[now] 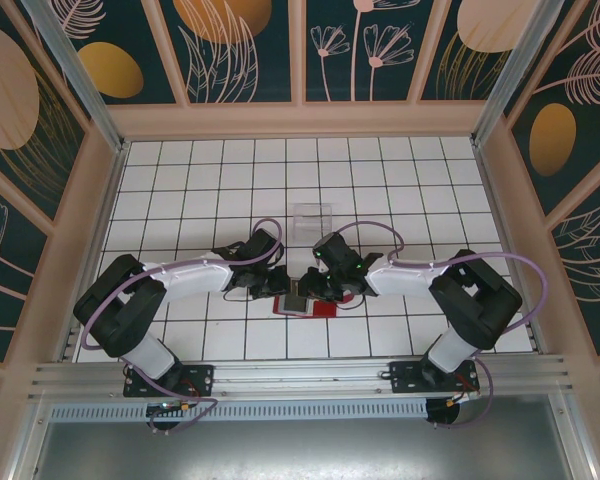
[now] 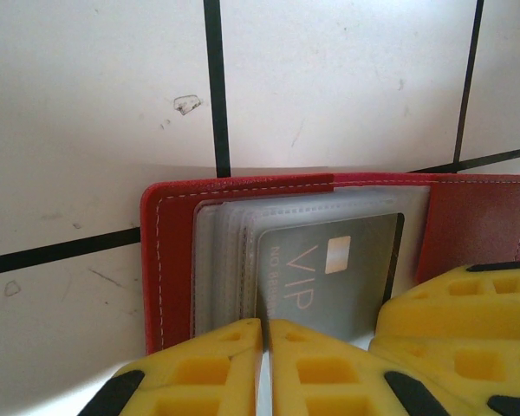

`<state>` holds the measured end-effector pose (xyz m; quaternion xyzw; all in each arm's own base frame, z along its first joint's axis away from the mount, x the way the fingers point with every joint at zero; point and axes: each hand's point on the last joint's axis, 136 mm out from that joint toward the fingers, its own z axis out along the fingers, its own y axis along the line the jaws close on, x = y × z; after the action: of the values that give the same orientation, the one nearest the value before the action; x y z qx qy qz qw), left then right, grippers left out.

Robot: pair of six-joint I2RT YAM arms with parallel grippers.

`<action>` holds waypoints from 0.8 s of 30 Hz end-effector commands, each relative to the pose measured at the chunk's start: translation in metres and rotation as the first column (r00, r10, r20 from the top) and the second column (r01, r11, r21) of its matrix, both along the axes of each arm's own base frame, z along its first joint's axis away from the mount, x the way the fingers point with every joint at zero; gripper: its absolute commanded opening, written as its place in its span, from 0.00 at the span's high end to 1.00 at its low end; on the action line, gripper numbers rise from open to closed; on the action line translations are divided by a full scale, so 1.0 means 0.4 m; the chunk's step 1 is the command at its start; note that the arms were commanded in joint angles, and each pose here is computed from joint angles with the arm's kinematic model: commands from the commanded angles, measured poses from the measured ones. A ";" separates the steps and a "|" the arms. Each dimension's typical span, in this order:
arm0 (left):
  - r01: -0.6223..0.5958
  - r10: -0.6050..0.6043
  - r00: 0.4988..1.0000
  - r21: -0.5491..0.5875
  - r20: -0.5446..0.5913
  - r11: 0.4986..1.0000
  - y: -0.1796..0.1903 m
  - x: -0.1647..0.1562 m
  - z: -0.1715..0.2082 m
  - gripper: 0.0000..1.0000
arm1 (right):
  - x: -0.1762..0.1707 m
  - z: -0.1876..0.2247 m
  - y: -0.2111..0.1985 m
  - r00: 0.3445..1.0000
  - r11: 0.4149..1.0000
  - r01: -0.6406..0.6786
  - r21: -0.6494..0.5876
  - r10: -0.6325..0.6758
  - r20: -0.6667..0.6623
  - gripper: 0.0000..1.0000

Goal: Take the credit cards out of the card holder

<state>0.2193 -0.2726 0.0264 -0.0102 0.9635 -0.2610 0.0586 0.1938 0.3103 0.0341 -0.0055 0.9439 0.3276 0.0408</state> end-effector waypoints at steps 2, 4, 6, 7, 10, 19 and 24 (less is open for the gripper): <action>-0.005 0.006 0.999 0.026 -0.038 1.000 0.017 -0.021 -0.023 0.87 | 0.003 -0.011 -0.007 1.000 0.999 0.011 -0.043 -0.011 -0.003 0.73; -0.005 0.006 0.999 0.026 -0.038 1.000 0.016 -0.020 -0.022 0.87 | 0.006 -0.008 -0.014 1.000 0.998 0.015 -0.056 -0.015 0.006 0.71; -0.007 0.008 0.999 0.027 -0.035 1.000 0.017 -0.019 -0.019 0.87 | 0.007 -0.009 -0.021 1.000 0.997 0.020 -0.070 -0.020 0.009 0.69; -0.008 0.009 0.999 0.026 -0.032 1.000 0.016 -0.017 -0.017 0.87 | 0.006 -0.008 -0.024 1.000 0.997 0.021 -0.075 -0.021 0.010 0.68; -0.008 0.009 0.999 0.033 -0.031 0.999 0.019 -0.017 -0.016 0.87 | 0.007 -0.008 -0.031 1.000 0.996 0.025 -0.090 -0.024 0.016 0.66; -0.012 0.014 1.000 0.042 -0.027 0.999 0.021 -0.013 -0.012 0.86 | 0.017 0.010 -0.047 0.998 0.992 0.037 -0.122 -0.032 0.045 0.64; -0.009 0.011 1.000 0.045 -0.029 0.999 0.020 -0.012 -0.014 0.86 | 0.023 0.037 -0.039 0.997 0.995 0.041 -0.096 -0.035 0.063 0.64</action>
<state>0.2194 -0.2725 0.0264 -0.0104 0.9636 -0.2605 0.0588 0.1982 0.2959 0.0345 0.0062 0.9572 0.2839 0.0557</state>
